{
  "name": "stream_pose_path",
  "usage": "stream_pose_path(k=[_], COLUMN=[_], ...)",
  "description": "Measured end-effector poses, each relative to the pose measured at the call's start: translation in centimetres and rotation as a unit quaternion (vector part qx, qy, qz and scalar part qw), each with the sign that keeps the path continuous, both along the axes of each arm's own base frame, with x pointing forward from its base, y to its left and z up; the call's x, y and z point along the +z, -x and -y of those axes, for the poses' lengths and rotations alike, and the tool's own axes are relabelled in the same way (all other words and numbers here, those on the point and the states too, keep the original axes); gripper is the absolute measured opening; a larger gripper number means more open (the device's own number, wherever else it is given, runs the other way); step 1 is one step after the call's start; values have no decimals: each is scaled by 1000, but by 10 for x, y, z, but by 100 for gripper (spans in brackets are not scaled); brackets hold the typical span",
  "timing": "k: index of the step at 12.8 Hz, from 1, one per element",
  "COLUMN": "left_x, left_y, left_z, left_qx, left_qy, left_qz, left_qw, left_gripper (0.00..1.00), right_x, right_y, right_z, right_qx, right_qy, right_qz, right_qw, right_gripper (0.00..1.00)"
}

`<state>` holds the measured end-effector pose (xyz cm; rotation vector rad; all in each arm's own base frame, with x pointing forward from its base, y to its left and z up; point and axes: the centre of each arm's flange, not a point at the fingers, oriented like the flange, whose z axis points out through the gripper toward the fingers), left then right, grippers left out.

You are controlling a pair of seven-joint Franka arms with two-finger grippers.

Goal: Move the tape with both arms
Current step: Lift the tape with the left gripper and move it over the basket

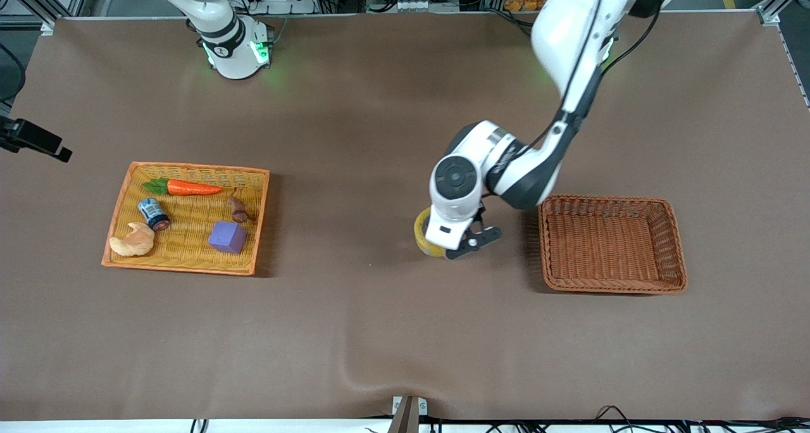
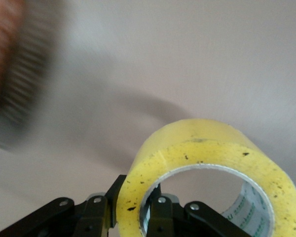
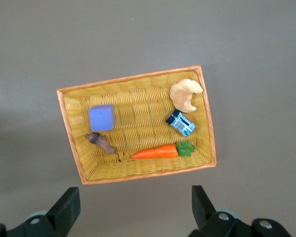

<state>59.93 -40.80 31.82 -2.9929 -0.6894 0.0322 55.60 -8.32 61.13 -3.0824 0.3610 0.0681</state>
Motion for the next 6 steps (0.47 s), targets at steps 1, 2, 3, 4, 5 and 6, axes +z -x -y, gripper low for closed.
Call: stream_pose_path(k=[1, 2, 3, 4, 5, 6], left_x=[25, 42, 52, 58, 61, 63], left_y=[-14, -28, -42, -56, -69, -79], left_z=[-26, -58, -92, -126, -163, -199], left_qx=[25, 59, 95, 127, 155, 181], left_qy=[2, -2, -5, -5, -7, -10], left_qz=[7, 7, 6, 8, 6, 1], left_qw=[1000, 998, 995, 992, 988, 983], left_gripper=[24, 24, 24, 24, 24, 24], right_x=[-5, -9, -12, -16, -18, -20], right_y=[-3, -5, -8, -10, -11, -11], right_z=[3, 2, -3, -7, -10, -11], right_qx=[-2, 0, 5, 9, 12, 14], right_qy=[-1, -2, -3, -2, -1, 4], right_qz=[-6, -10, -14, -18, -21, -25], right_qw=[1000, 1000, 1000, 1000, 1000, 1000], right_gripper=[100, 100, 100, 100, 100, 100])
